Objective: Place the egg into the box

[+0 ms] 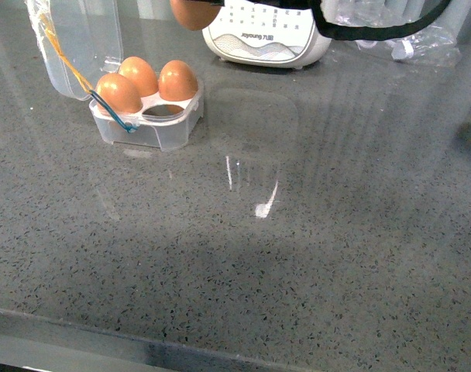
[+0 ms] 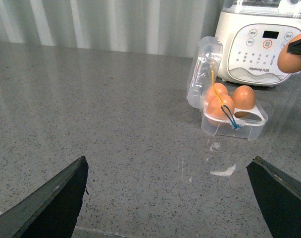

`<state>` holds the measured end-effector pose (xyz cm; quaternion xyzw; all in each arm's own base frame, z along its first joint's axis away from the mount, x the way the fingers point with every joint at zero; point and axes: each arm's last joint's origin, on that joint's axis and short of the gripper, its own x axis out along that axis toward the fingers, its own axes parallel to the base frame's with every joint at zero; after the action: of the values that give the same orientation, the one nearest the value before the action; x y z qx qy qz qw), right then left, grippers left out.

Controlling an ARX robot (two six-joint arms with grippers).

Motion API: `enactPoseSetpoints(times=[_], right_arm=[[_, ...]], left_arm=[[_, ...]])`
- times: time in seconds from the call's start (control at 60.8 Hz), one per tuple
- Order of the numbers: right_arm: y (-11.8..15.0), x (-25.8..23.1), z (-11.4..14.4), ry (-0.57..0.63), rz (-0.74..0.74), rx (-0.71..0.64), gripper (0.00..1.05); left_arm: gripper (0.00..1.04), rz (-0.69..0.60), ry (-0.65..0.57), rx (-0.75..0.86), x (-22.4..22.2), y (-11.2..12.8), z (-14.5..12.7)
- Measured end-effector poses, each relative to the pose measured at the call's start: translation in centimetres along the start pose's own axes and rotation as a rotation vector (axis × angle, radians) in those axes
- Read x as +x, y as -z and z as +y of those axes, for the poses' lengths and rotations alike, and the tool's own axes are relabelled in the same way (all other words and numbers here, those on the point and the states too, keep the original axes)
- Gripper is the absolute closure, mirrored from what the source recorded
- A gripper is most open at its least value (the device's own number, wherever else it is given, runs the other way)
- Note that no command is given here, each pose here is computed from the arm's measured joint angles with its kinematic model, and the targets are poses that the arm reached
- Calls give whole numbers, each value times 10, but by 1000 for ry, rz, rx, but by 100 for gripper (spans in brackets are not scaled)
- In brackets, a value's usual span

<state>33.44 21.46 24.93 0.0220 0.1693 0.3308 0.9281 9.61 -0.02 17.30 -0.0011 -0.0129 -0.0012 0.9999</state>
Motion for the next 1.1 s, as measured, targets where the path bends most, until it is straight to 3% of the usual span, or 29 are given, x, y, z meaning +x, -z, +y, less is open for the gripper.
enactPoseSetpoints(times=[0.494, 1.103], right_arm=[[20, 30, 16, 6, 137, 9, 64], [22, 43, 25, 20, 185, -1, 64]], left_arm=[[7, 0, 0, 0, 0, 0, 0], [7, 0, 0, 0, 0, 0, 0]])
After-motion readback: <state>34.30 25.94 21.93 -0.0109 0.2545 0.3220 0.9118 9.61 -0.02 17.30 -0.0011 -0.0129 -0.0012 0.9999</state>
